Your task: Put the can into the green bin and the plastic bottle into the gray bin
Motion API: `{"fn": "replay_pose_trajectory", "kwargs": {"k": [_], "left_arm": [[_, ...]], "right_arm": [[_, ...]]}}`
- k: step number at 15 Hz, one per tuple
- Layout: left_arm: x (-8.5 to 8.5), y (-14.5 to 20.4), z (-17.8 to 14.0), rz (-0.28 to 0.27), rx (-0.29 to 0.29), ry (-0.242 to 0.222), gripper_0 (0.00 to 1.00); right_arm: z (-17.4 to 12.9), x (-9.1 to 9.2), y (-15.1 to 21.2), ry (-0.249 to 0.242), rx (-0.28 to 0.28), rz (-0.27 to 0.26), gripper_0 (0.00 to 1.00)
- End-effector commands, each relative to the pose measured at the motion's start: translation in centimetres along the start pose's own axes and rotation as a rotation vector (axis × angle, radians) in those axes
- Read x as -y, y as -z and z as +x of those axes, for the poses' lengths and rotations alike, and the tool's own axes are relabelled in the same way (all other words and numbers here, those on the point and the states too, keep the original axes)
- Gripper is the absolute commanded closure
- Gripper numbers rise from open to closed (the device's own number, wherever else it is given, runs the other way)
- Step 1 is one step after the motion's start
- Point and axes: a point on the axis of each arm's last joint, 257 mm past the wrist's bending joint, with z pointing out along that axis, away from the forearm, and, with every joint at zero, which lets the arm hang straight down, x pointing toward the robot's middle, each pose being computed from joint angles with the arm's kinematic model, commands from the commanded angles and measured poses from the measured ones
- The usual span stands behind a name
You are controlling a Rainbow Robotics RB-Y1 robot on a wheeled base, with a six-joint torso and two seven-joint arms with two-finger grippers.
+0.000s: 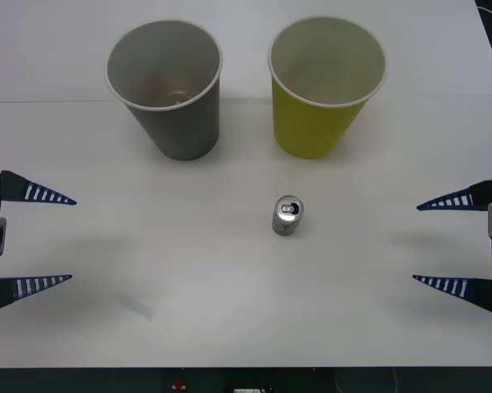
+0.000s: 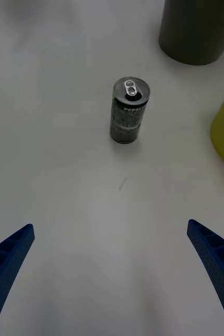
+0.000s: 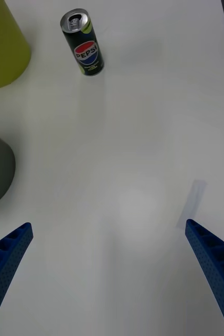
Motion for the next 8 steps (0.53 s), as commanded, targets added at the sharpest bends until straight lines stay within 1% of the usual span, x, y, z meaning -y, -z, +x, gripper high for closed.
{"fn": "replay_pose_trajectory", "kwargs": {"k": [1,6,8], "left_arm": [[0.0,0.0,0.0,0.0,0.0,0.0,0.0],[0.0,0.0,0.0,0.0,0.0,0.0,0.0],[0.0,0.0,0.0,0.0,0.0,0.0,0.0]], "right_arm": [[0.2,-0.3,-1.1,-0.043,0.04,0.004,0.0],[0.4,-0.6,-2.9,-0.112,0.12,0.05,0.0],[0.7,-0.8,-3.8,-0.153,0.157,0.063,0.0]]}}
